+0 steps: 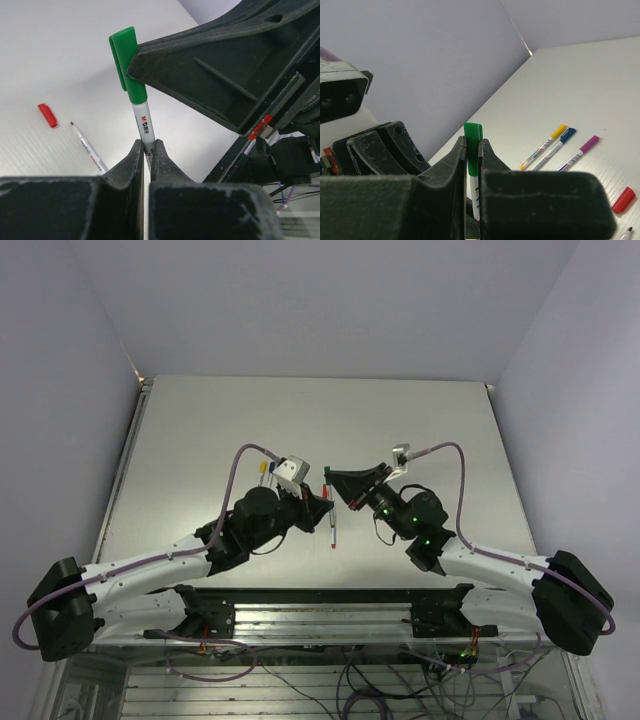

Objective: Insert the pens into the pen caps

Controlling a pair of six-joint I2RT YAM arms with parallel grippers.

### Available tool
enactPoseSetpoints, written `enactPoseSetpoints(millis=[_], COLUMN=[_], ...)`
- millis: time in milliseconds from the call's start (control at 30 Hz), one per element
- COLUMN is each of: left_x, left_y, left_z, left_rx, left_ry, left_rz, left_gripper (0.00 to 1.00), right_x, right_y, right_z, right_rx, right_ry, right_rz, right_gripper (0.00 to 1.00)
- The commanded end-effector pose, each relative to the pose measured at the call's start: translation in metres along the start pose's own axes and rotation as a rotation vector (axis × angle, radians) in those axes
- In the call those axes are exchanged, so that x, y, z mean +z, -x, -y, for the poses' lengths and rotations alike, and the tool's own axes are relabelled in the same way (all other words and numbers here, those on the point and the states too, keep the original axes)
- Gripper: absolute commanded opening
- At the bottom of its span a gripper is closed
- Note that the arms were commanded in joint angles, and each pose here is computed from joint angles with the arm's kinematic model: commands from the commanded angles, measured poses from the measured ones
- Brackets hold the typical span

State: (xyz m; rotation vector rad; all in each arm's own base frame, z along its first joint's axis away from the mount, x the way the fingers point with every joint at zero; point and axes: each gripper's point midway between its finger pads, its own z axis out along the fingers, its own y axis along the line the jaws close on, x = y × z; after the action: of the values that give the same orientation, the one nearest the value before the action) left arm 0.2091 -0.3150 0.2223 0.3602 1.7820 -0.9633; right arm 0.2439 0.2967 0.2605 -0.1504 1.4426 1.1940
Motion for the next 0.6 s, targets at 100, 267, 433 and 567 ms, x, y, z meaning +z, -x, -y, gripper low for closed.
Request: enactPoseSetpoints(millis=[100,267,433,567], left_x=[-0.022,-0.026,-0.027,-0.023], left_y=[0.118,0.126,0.131,0.123], left_z=[0.016,0.012,0.008,0.007], left_rx=[0.016,0.031,0.043,0.054], left_ry=[0.013,0.037,0.049,0.053], left_rz=[0.384,0.406,0.408,0.370], left_gripper=[0.07,0.07,0.07,0.07], right_x=[-0.028,-0.028,-0.029,-0.022], right_y=[-0.094,-0.107,-0.117,-0.110], right_z=[0.023,0.023,0.025,0.023], right_rx=[-0.018,-0.036,-0.043,-0.067], right_ry=[-0.097,-0.104,-0.115,-0.116], right_rz=[-0.345,-0.397,-0.433,-0.413], right_gripper=[0.00,0.00,0.00,0.00])
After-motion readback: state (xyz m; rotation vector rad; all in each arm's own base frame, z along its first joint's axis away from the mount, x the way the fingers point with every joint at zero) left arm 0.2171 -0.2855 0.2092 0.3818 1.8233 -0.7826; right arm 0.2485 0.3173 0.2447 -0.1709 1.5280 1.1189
